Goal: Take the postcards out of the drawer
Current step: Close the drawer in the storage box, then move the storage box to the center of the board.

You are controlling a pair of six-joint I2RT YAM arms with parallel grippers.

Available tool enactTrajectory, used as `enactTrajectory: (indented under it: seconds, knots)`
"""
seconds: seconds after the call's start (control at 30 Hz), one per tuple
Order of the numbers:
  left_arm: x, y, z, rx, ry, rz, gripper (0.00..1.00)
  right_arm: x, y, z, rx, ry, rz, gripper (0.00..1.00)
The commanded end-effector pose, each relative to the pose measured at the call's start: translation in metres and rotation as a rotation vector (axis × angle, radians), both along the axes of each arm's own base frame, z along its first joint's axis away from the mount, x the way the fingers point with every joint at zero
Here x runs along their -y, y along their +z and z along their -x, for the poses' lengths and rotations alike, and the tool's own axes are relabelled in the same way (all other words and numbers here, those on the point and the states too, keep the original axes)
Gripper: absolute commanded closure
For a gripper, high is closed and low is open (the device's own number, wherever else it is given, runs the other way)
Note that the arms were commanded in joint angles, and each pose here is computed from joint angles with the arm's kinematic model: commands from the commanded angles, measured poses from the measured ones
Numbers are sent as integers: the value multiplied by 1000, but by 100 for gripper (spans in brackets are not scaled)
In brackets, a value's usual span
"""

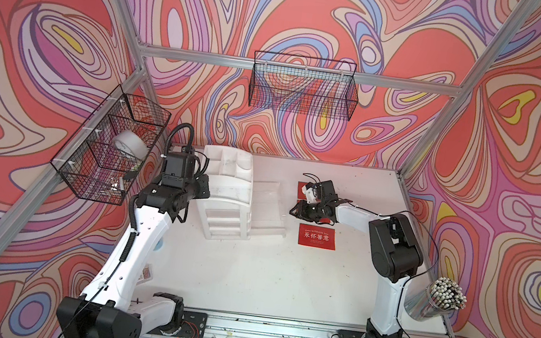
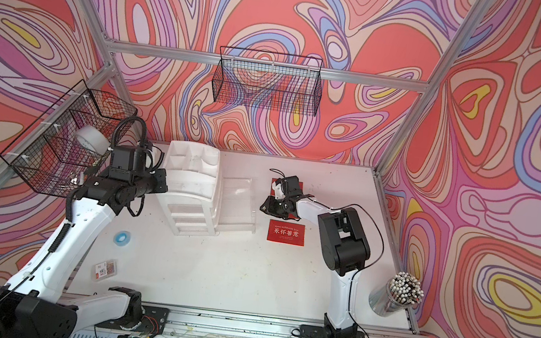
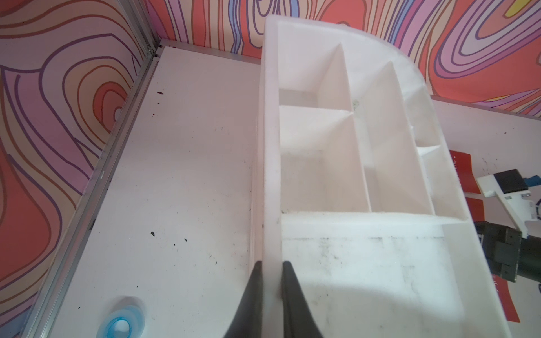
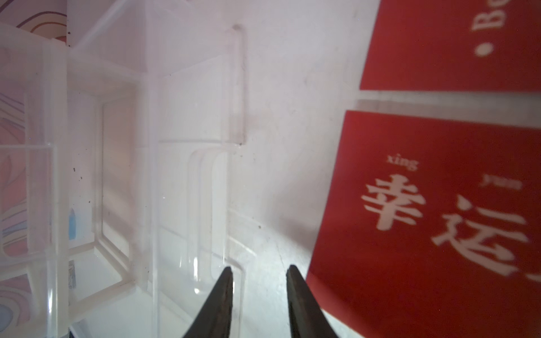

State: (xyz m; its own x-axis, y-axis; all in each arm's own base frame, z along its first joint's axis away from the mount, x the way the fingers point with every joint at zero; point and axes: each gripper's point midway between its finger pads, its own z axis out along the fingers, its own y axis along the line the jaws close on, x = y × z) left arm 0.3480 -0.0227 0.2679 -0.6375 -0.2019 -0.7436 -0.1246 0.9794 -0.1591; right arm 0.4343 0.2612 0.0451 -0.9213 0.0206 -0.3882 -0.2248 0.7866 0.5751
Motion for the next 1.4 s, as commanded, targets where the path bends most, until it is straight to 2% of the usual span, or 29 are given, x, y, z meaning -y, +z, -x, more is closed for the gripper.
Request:
enactTrajectory:
  seconds: [0.0,0.3,0.47,0.63,1.07,1.37]
  knots:
    - [5,-13,4,-39,-19,23,91,-16,2,-4,9,22,-32,68]
    - [25,-11,-3,-28,-96,106,94,-50,9,5,19,85,-104,68]
    - [37,-14,-7,-32,-135,170,96,-58,13,4,27,93,-127,68]
    - [39,-23,-7,-50,-134,186,96,-64,15,4,27,94,-151,68]
    - [73,-26,-25,-32,-204,354,98,-69,17,-14,34,78,-141,68]
    - [123,-39,-46,-45,-264,416,98,-75,18,-42,38,65,-147,68]
